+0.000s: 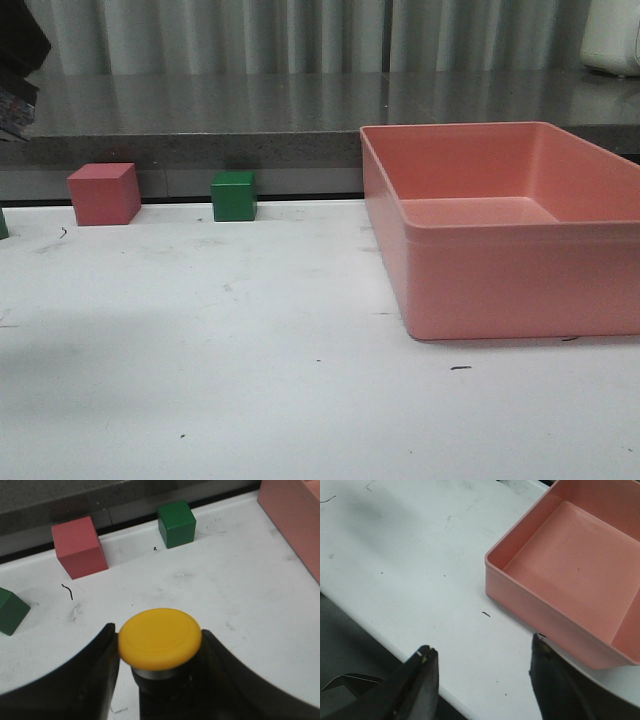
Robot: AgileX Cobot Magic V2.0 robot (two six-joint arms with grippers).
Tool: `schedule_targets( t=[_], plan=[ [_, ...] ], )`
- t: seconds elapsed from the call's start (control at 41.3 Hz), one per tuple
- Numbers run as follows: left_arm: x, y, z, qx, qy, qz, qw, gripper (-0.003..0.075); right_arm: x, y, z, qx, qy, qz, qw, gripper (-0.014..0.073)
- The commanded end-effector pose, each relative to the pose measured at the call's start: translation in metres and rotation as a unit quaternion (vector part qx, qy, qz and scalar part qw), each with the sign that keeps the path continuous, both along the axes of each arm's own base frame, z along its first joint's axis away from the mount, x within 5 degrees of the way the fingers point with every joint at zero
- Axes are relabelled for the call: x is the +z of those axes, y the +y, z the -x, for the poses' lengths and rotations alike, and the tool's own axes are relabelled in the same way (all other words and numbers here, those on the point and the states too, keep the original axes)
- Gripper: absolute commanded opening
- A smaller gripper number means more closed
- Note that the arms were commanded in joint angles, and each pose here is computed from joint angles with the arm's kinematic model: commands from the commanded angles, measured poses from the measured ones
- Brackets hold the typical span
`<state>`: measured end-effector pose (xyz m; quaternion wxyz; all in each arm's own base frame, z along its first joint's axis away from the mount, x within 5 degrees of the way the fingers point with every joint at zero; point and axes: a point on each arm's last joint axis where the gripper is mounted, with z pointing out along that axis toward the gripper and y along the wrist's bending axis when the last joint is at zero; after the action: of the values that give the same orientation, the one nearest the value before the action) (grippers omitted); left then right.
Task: Place and stand button with both arms
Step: 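Rotate the button upright with the left gripper, yellow cap up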
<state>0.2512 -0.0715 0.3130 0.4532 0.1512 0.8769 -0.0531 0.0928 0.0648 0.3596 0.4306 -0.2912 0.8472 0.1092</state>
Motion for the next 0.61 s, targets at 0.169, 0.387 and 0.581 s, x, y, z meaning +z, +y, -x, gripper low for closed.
schedule_targets(
  t=[0.169, 0.387, 0.581],
  plan=[
    [-0.021, 0.011, 0.032, 0.013, -0.182, 0.054, 0.982, 0.0131, 0.012, 0.001, -0.002, 0.002, -0.037, -0.02, 0.999, 0.0436],
    [-0.052, 0.015, 0.039, 0.018, -0.235, 0.065, 0.97, 0.0131, 0.012, 0.001, -0.002, 0.002, -0.037, -0.02, 0.999, 0.0436],
    [-0.069, 0.013, 0.031, 0.021, -0.259, 0.07, 0.963, 0.0131, 0.012, 0.001, -0.002, 0.002, -0.037, -0.02, 0.999, 0.0436]
  ],
)
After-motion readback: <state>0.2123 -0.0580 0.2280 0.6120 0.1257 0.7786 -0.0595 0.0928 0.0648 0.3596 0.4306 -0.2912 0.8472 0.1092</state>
